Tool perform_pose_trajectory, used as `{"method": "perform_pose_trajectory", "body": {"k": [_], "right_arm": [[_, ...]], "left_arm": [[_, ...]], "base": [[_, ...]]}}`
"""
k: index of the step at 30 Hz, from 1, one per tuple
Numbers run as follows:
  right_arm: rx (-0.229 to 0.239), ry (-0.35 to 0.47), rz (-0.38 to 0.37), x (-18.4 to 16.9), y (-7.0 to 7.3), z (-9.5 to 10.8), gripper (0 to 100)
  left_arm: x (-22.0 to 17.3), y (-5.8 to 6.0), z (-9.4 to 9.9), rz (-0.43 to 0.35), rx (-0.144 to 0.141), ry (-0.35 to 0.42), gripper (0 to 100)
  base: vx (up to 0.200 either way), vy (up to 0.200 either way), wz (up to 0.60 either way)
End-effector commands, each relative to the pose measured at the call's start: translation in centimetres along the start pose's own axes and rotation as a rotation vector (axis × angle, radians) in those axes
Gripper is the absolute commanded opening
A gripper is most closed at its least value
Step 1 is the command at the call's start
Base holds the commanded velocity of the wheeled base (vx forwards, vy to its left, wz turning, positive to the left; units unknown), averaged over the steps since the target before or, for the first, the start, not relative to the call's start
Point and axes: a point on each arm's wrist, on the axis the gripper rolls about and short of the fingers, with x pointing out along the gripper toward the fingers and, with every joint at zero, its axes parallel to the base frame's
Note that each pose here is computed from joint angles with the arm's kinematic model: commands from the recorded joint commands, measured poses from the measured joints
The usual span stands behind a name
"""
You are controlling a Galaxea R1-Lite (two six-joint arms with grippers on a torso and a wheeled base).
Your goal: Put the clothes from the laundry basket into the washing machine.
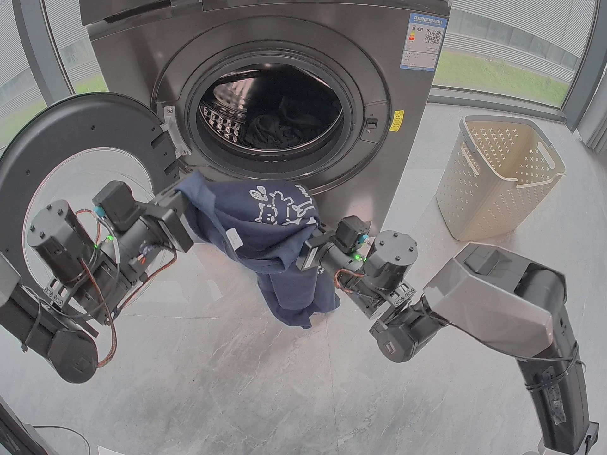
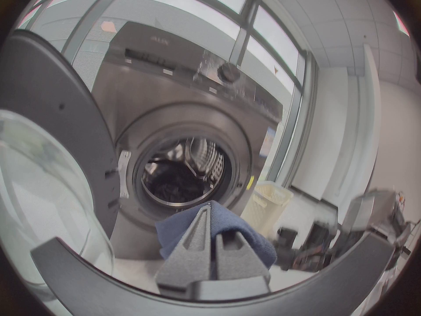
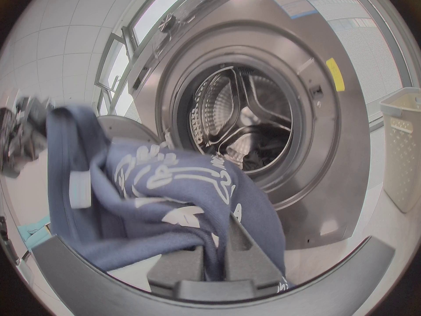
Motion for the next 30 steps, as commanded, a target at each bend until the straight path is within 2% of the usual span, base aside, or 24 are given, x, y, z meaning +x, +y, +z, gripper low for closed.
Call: {"method": "perform_pose_trajectory", "body": {"k": [1,2,4,10,14,19,20,25,30], "right_arm": [[-0.002,-0.089,-0.01,0.2,-0.3,4.9,0],[0.001,-0.105,-0.007,0.2,-0.1,5.7,0],[0.003,-0.117,-0.003,0.0,0.1,6.7,0],[0.009,-0.169,0.021,-0.4,1.4,10.0,0],[0.012,-0.162,0.025,-0.9,1.6,10.2,0],[0.015,-0.148,0.027,-1.2,1.8,10.0,0],[0.013,-0.148,0.027,-1.2,1.8,10.0,0],[0.013,-0.149,0.027,-1.2,1.8,10.0,0],[0.014,-0.15,0.025,-1.2,1.7,10.0,0]], "left_arm": [[-0.9,1.0,-4.1,0.015,0.026,0.165,0],[-1.3,1.1,-5.2,-0.004,0.03,0.214,0],[-1.8,1.2,-6.2,-0.01,0.025,0.263,0],[-2.5,1.7,-9.0,-0.011,0.011,0.376,0],[-2.6,2.0,-10.7,-0.008,0.02,0.433,0],[-2.6,2.0,-10.9,-0.008,0.016,0.442,0],[-2.6,2.0,-10.9,-0.01,0.016,0.44,100],[-2.7,2.0,-10.9,-0.021,0.008,0.444,100],[-3.8,1.7,-11.5,-0.035,0.001,0.499,100]], "base": [[0.0,0.0,0.0],[0.0,0.0,0.0],[0.0,0.0,0.0],[0.0,0.0,0.0],[0.0,0.0,0.0],[0.0,0.0,0.0],[0.0,0.0,0.0],[0.0,0.0,0.0],[0.0,0.0,0.0]]}}
